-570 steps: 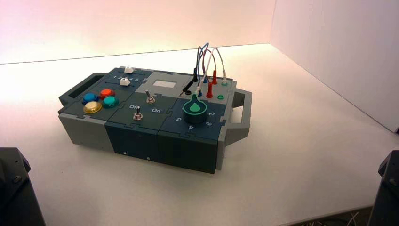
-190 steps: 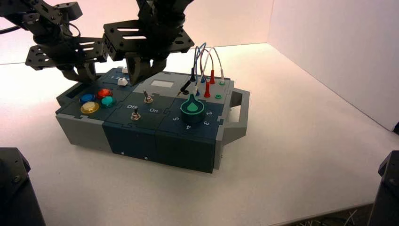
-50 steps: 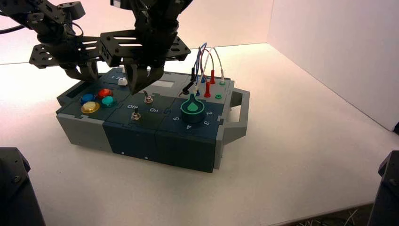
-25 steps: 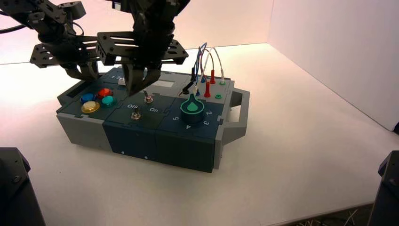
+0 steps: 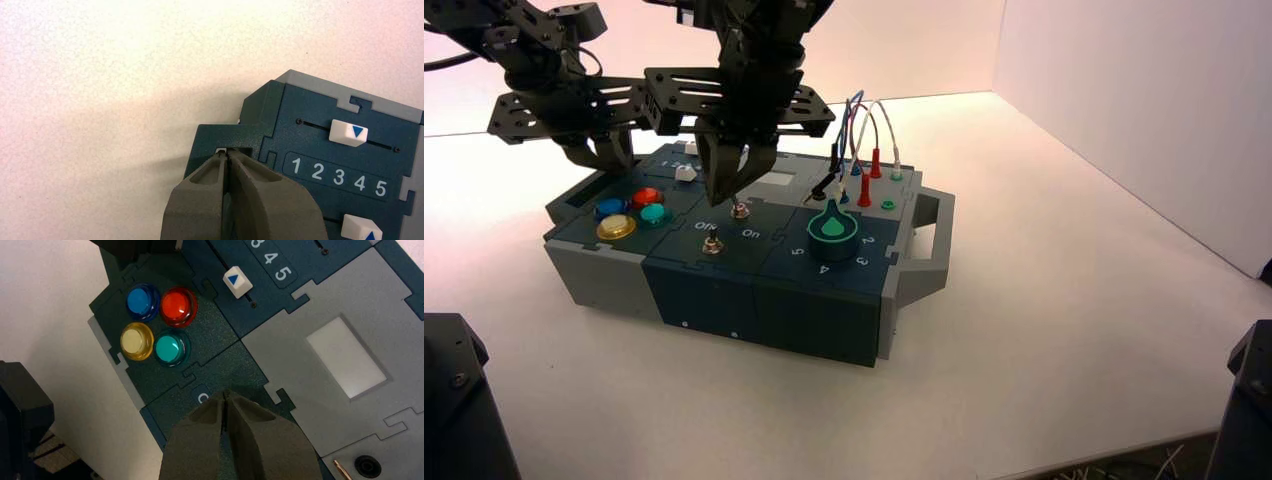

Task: Flip the top switch on with the right gripper.

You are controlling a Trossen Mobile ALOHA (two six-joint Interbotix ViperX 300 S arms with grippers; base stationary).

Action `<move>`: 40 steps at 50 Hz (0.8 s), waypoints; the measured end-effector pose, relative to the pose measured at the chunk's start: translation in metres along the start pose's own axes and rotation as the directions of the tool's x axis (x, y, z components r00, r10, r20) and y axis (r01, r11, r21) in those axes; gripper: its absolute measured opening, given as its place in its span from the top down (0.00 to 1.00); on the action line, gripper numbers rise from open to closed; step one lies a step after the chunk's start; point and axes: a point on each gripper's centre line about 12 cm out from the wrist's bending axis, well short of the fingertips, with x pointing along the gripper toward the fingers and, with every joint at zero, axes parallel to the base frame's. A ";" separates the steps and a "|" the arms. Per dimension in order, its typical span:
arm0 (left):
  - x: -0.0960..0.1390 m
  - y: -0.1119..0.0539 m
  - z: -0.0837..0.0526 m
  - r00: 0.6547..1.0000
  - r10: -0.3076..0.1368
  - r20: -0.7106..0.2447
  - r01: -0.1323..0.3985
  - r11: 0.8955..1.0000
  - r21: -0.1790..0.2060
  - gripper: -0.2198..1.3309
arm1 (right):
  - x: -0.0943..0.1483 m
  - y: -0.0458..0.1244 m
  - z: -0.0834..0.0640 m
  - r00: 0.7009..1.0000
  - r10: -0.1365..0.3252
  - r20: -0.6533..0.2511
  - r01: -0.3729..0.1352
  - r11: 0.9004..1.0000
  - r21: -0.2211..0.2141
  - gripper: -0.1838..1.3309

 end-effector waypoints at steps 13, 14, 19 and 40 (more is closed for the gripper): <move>0.001 0.000 -0.001 1.000 0.000 -0.005 0.000 1.000 0.003 0.96 | -0.004 0.003 0.006 1.000 0.002 0.005 -0.002 1.000 -0.013 0.97; 0.001 0.000 0.001 1.000 0.000 0.000 0.000 1.000 0.002 0.96 | -0.004 0.002 0.007 1.000 0.000 0.005 0.000 1.000 -0.013 0.97; 0.001 0.000 0.000 1.000 0.000 -0.002 0.000 1.000 0.001 0.96 | -0.004 -0.001 0.008 1.000 -0.003 0.006 0.003 1.000 -0.007 0.97; 0.002 -0.001 0.001 1.000 -0.002 -0.002 0.002 1.000 0.004 0.96 | -0.013 -0.016 -0.001 0.999 -0.047 0.003 0.047 0.998 0.034 0.97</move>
